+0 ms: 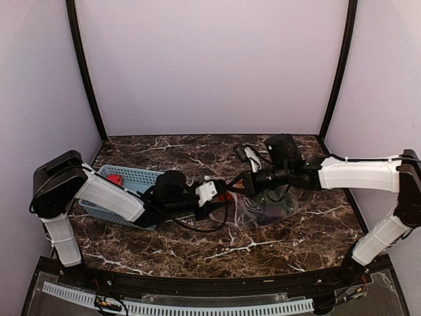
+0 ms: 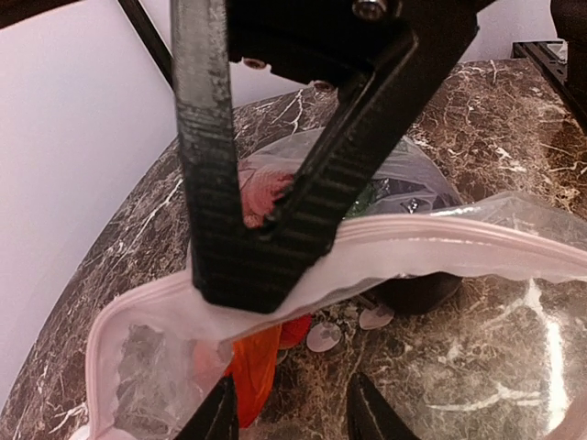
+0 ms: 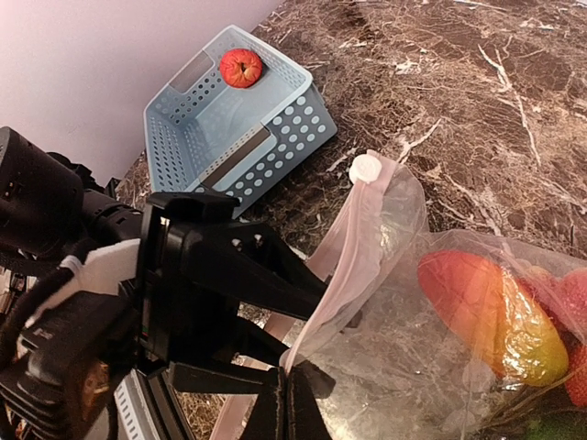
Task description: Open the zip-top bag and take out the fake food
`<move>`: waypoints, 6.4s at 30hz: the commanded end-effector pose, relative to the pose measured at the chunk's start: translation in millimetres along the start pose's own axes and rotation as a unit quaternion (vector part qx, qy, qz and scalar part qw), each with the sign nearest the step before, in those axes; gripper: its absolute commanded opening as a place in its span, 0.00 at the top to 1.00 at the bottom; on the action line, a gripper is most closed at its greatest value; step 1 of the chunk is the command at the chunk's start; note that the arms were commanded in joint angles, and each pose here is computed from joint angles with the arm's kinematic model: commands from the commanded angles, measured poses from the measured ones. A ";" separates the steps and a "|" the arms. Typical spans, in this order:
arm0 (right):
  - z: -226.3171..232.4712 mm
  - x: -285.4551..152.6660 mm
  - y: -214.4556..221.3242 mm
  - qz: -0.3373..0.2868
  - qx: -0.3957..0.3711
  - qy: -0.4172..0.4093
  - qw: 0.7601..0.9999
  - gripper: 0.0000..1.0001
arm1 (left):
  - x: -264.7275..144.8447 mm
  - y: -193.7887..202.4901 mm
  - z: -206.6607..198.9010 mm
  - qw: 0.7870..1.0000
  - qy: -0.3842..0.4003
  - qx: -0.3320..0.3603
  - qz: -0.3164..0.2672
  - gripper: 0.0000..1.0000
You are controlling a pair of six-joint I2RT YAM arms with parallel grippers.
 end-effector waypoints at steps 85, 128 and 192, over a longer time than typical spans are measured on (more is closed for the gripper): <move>3.6 -18.7 -22.5 -0.070 0.004 -0.011 0.997 1.00 | 85.1 66.2 -23.3 0.931 0.079 0.271 0.233 0.53; -22.5 -44.6 -14.4 -0.100 0.029 0.050 0.993 1.00 | -15.9 -7.1 20.8 0.979 -0.079 -0.111 -0.151 0.82; -36.1 -22.0 -11.3 -0.072 0.040 0.031 0.996 1.00 | -196.5 69.3 92.4 0.767 -0.318 -0.495 0.255 0.82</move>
Point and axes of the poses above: each gripper's point midway between its finger pads, its own x axis out along the fingers, its own z axis along the line the jaws close on, y = z × x, the point moved 8 cm from there along -x, back along the fingers, and after that the axes turned 8 degrees about x, right-handed, at the moved point
